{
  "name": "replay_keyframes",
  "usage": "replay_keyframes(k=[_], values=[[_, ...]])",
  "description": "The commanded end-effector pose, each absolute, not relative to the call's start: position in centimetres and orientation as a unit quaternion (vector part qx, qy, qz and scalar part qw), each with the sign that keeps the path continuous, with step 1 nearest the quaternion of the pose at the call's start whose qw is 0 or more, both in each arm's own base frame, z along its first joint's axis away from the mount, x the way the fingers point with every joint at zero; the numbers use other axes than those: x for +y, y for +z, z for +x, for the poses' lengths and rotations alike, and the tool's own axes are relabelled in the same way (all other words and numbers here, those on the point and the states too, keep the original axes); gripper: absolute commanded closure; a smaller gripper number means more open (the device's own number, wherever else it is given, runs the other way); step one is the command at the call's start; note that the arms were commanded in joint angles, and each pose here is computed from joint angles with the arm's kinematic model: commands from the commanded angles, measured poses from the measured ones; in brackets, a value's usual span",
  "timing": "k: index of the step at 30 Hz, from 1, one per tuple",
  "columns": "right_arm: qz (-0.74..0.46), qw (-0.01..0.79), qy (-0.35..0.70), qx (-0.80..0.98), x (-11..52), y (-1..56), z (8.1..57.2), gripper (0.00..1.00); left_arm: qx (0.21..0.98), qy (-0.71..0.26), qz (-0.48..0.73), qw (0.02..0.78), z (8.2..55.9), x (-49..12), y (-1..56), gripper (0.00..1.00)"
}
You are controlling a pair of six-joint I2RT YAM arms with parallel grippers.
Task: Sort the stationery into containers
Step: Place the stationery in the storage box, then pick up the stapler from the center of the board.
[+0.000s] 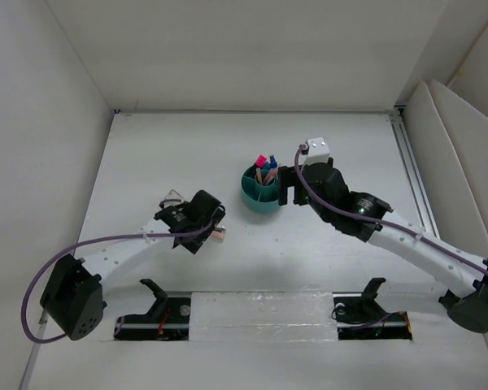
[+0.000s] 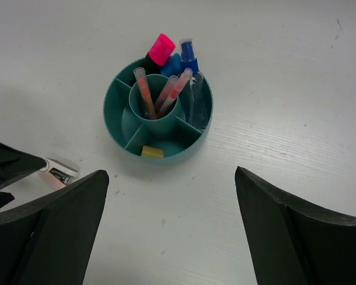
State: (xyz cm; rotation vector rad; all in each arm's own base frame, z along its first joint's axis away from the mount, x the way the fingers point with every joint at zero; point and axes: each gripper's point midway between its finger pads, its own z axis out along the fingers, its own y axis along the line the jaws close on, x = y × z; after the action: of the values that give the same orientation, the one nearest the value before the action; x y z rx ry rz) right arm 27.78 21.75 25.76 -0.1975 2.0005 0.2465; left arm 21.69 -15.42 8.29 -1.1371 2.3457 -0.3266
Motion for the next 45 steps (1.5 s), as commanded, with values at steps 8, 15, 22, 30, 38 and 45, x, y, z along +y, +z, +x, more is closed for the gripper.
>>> replay_keyframes(k=[8, 15, 22, 30, 38, 45], values=[[-0.094, 0.538, 0.144, 0.825, 22.9, 27.2, 26.4, 0.06, 0.841, -0.044, -0.474, 0.257, 23.3, -13.7, 5.1, 0.0], [-0.1, 0.544, 0.155, 0.818, 23.1, 27.7, 26.0, 0.06, 0.842, -0.013, -0.479, 0.248, 23.6, -13.7, 3.5, 0.03], [-0.098, 0.546, 0.157, 0.817, 23.1, 27.7, 25.9, 0.06, 0.838, -0.001, -0.494, 0.23, 23.6, -14.1, 3.1, 0.09], [-0.105, 0.55, 0.166, 0.812, 23.0, 27.8, 25.4, 0.06, 0.835, 0.024, -0.502, 0.224, 23.7, -13.9, 3.1, 0.19], [-0.11, 0.55, 0.174, 0.809, 23.5, 28.0, 25.2, 0.06, 0.836, 0.041, -0.503, 0.217, 23.3, -13.6, 2.3, 0.36], [-0.114, 0.555, 0.18, 0.804, 23.3, 28.4, 24.7, 0.06, 0.838, 0.048, -0.502, 0.21, 23.5, -14.0, 1.8, 0.44]])
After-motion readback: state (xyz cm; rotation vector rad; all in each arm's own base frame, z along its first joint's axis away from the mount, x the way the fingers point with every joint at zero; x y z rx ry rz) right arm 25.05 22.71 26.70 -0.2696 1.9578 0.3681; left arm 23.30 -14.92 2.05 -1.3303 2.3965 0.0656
